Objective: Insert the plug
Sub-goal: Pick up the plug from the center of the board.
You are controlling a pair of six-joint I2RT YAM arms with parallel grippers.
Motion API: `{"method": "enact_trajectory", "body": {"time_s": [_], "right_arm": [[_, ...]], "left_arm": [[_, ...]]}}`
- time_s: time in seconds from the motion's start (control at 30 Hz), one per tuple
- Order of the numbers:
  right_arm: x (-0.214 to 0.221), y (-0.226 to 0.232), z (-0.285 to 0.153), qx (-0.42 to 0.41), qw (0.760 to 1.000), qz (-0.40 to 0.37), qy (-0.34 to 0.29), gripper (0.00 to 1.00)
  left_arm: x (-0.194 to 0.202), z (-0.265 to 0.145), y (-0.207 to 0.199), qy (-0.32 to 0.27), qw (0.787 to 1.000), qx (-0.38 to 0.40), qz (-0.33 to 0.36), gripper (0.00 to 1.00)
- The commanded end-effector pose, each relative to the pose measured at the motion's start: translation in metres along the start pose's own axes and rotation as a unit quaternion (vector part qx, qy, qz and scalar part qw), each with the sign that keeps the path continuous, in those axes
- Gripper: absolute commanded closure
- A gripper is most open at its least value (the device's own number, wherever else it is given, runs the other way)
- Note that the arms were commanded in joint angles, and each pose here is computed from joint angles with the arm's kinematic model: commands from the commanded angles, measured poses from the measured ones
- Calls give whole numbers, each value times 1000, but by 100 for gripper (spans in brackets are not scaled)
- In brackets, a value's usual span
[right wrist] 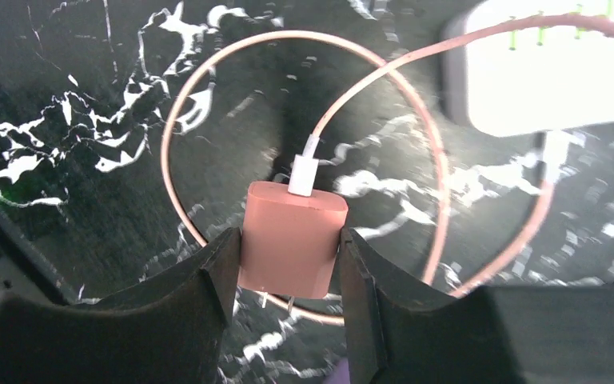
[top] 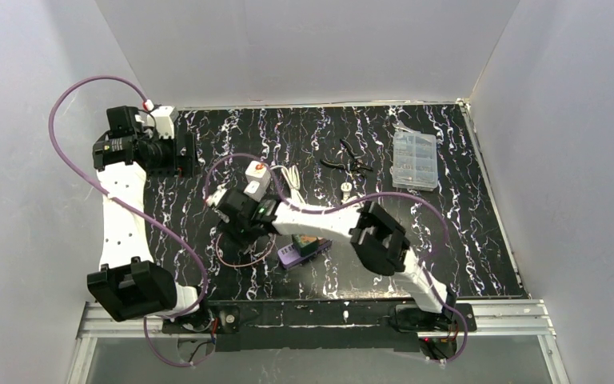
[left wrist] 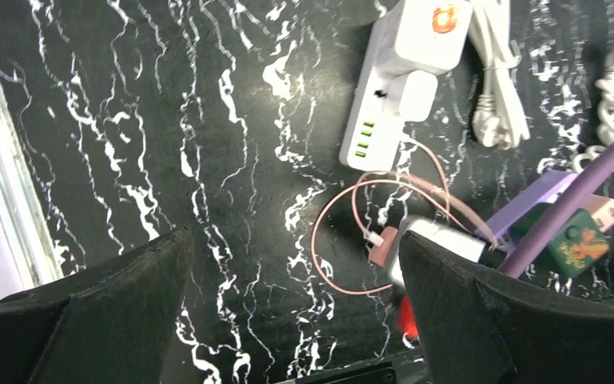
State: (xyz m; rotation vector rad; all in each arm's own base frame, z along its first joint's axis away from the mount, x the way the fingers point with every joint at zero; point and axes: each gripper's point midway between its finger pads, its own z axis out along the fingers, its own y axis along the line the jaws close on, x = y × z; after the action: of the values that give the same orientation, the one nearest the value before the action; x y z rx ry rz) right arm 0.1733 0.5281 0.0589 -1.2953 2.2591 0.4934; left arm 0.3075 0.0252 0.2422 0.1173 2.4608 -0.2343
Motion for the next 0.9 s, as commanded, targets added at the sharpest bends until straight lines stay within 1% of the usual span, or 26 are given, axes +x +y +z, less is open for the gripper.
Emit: {"method": "enact_trajectory", "body": {"time_s": [0.0, 0.07, 0.13, 0.23, 0.33, 0.37, 0.43, 0.53, 0.63, 0.77, 0.87], "right_arm": [[-100, -31, -107, -55, 981, 76, -171, 76], [-119, -31, -142, -87, 967, 95, -219, 75], [-134, -42, -175, -101, 948, 125, -274, 74], [-150, -64, -223, -119, 906, 181, -363, 73], [-161, -78, -269, -123, 860, 215, -447, 72], [-164, -81, -281, -120, 846, 226, -468, 72], [-171, -84, -298, -124, 826, 239, -495, 72], [-179, -85, -312, -133, 806, 256, -518, 73], [-182, -87, -315, -134, 796, 266, -527, 73], [-183, -90, -315, -137, 786, 279, -534, 73], [-185, -89, -312, -142, 783, 287, -534, 73]], "left_arm": [[-23, -38, -31, -59, 997, 53, 24, 1], [-28, -47, -42, -77, 994, 75, 30, 1], [-33, -57, -54, -96, 990, 100, 38, 1], [-38, -74, -78, -128, 978, 152, 65, 1], [-37, -88, -104, -165, 958, 213, 101, 1], [-35, -92, -114, -177, 949, 237, 111, 1], [-31, -95, -124, -191, 940, 250, 134, 1], [-24, -96, -143, -195, 930, 251, 183, 0], [-17, -98, -167, -200, 917, 253, 236, 1], [-17, -95, -173, -222, 913, 237, 247, 1], [-19, -96, -170, -258, 907, 219, 251, 1]]}}
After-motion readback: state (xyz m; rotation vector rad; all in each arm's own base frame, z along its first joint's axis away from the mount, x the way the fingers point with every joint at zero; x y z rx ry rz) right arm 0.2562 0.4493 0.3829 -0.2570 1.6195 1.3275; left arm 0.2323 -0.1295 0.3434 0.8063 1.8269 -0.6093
